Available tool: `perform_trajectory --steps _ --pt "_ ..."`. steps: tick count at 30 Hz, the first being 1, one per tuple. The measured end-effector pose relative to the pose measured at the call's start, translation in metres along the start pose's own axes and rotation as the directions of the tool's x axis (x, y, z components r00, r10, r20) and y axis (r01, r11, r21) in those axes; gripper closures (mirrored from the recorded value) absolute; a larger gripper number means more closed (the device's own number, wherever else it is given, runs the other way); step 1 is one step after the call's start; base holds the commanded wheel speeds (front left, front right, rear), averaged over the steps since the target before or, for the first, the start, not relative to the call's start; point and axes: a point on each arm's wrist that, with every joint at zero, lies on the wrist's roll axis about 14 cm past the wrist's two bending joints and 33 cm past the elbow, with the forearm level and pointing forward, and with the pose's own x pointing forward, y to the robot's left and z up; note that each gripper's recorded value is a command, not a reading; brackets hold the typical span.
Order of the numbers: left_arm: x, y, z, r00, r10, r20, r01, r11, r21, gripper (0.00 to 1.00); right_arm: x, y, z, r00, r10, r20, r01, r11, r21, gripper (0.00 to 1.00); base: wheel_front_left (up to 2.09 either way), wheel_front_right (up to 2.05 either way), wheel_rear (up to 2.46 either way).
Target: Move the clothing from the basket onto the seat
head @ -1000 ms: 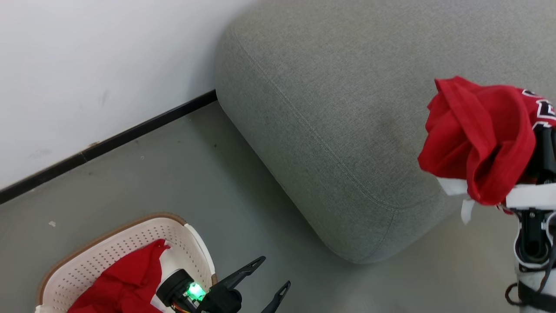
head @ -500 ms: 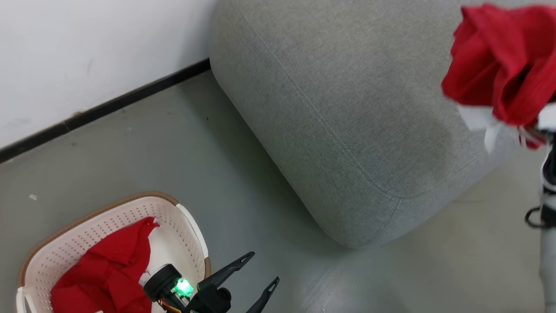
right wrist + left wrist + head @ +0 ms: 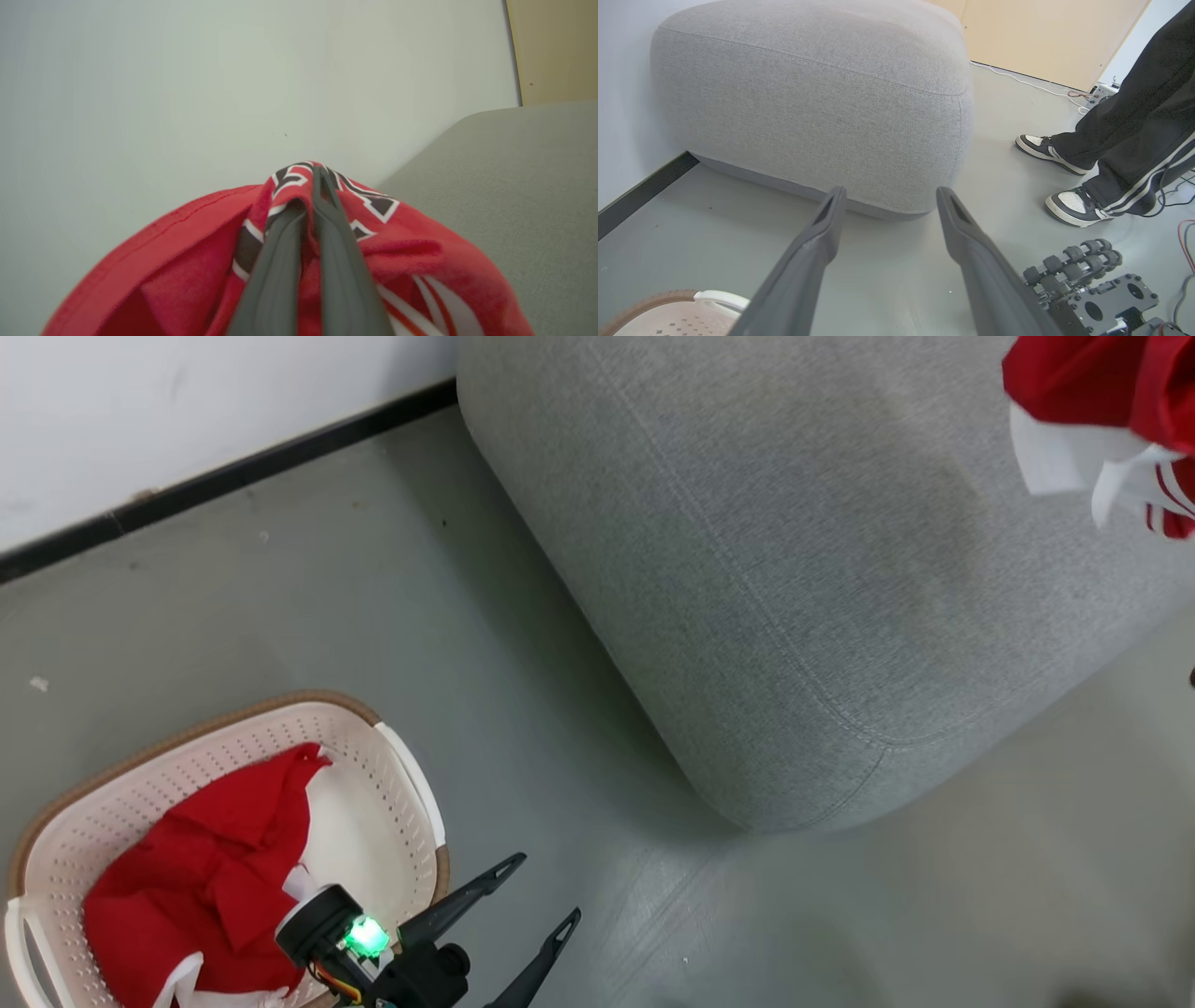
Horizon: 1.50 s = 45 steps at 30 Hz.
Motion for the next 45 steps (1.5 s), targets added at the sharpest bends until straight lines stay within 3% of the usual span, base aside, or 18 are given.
perform_trajectory --steps 5,17,27,34,45 --pt "-0.001 0.012 0.001 0.999 0.031 0.023 -0.031 0.999 -0.014 0.0 0.007 -0.016 -0.027 0.996 -0.058 -0.07 0.057 0.998 -0.022 1.0 0.0 0.0 0.0" --pt "-0.013 0.039 -0.016 0.995 0.097 0.007 -0.097 0.994 -0.042 0.0 0.035 -0.009 -0.077 0.981 -0.11 -0.162 0.113 0.994 0.011 1.0 0.0 0.0 0.0" --pt "-0.023 0.056 -0.032 0.992 0.129 -0.014 -0.129 0.99 -0.053 0.0 0.072 0.007 -0.076 0.989 -0.109 -0.097 0.112 0.993 0.031 1.0 0.0 0.0 0.0" --pt "-0.028 0.065 -0.04 0.99 0.137 -0.02 -0.138 0.989 -0.051 0.0 0.061 -0.016 -0.12 0.961 -0.207 -0.183 0.223 0.972 0.07 1.0 0.0 0.0 0.0" --pt "-0.032 0.081 -0.051 0.987 0.159 -0.028 -0.16 0.986 -0.051 0.0 0.036 -0.033 -0.184 0.902 -0.258 -0.346 0.251 0.966 -0.065 1.0 0.0 0.0 0.0"
